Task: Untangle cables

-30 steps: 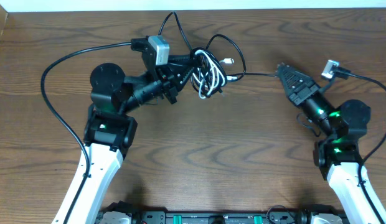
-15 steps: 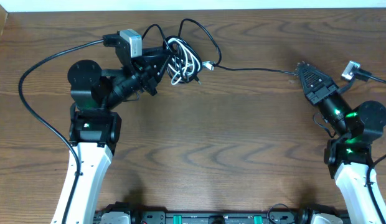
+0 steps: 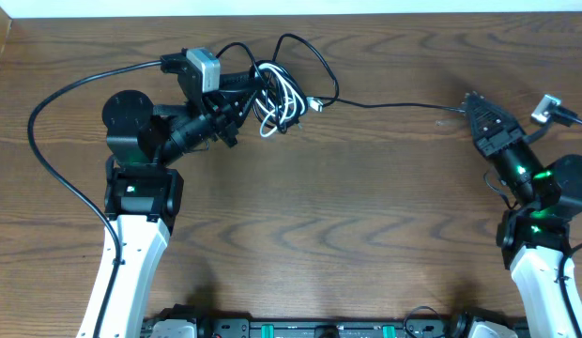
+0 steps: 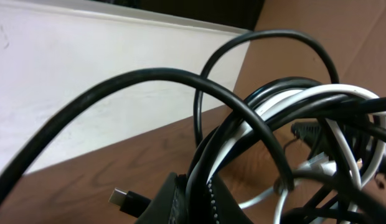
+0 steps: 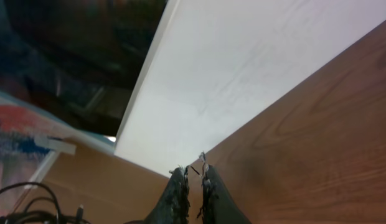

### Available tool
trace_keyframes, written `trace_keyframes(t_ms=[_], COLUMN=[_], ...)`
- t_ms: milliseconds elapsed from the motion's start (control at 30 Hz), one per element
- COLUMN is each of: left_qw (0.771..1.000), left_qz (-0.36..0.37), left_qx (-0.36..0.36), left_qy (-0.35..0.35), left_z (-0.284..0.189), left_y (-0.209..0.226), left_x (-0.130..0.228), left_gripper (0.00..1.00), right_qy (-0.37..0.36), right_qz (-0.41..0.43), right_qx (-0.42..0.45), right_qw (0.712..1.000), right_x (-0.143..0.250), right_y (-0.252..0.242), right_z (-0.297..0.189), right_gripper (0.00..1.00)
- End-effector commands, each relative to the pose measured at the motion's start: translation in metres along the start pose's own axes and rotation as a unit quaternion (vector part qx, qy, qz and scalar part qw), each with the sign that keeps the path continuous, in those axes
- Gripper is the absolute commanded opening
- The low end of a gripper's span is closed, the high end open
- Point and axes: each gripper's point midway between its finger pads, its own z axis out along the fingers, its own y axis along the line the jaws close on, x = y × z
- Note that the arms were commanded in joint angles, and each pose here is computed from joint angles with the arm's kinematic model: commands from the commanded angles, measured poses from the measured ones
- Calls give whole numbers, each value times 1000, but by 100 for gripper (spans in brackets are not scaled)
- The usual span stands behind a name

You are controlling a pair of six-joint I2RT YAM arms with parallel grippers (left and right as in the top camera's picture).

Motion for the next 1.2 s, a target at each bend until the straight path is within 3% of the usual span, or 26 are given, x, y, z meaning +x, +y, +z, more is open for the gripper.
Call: trace_keyframes(t_ms=[0, 667, 833, 933, 1133, 1167], left_qw=[997, 982, 981, 974, 947, 944], left_qz=[77, 188, 189, 203, 251, 256], left_qx=[8, -23, 34, 100, 201, 209], left_qy=[-10, -12, -9, -7, -13, -14], left_z=[-2, -14, -14, -16, -26, -27], left_y=[-4, 16, -3, -25, -57, -59], left_x=[-11, -16, -11, -5, 4, 5], left_gripper=[7, 7, 7, 7, 7, 8], right_qy=[-33, -109, -104, -91, -37, -23], right_qz=[1, 6, 8, 8, -3, -10], right_qx=[13, 54, 51, 45, 17, 10], right_qw=[999, 993, 993, 995, 999, 1000], right_x=[-20, -68, -65, -60, -37, -32], right_y=[-5, -31, -29, -27, -15, -12], right_z=[-5, -37, -36, -33, -24, -23], right_gripper=[1, 1, 1, 18, 80, 83])
